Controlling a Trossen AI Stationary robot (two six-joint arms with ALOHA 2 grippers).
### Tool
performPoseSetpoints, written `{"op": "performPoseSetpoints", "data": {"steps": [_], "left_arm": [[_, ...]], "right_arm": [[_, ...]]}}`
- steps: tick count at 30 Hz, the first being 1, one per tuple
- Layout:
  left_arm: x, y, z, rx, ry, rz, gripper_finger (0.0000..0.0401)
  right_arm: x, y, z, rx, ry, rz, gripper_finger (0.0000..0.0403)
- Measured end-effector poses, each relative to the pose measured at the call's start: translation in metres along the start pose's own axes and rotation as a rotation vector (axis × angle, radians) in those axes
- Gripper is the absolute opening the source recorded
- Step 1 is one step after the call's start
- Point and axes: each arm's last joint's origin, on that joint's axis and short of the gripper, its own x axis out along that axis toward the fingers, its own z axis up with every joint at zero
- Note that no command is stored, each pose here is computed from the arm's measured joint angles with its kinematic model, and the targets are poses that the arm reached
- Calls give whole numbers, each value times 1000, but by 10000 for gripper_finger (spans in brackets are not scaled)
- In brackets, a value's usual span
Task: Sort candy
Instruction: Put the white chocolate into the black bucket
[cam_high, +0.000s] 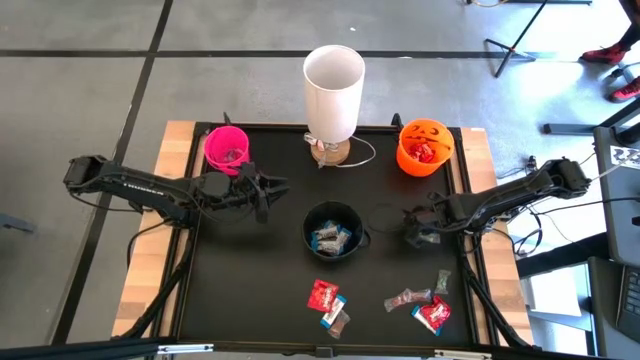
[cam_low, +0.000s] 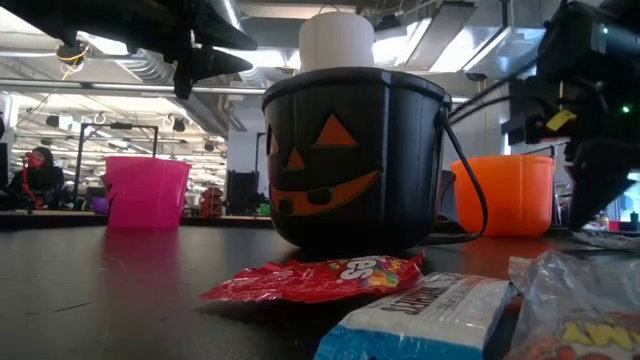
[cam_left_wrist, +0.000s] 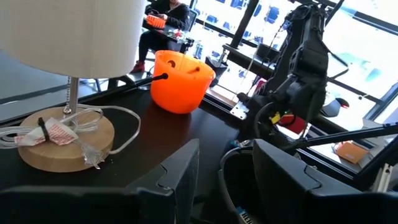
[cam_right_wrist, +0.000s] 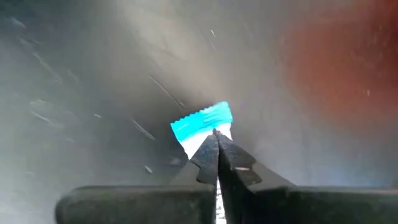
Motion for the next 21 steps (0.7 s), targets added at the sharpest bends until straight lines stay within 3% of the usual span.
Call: {"op": "performPoseSetpoints", "data": {"steps": [21], "left_arm": [[0,0,0,1,1,9,143]], "right_arm": [[-85,23,70,-150,-381,51,0]]}}
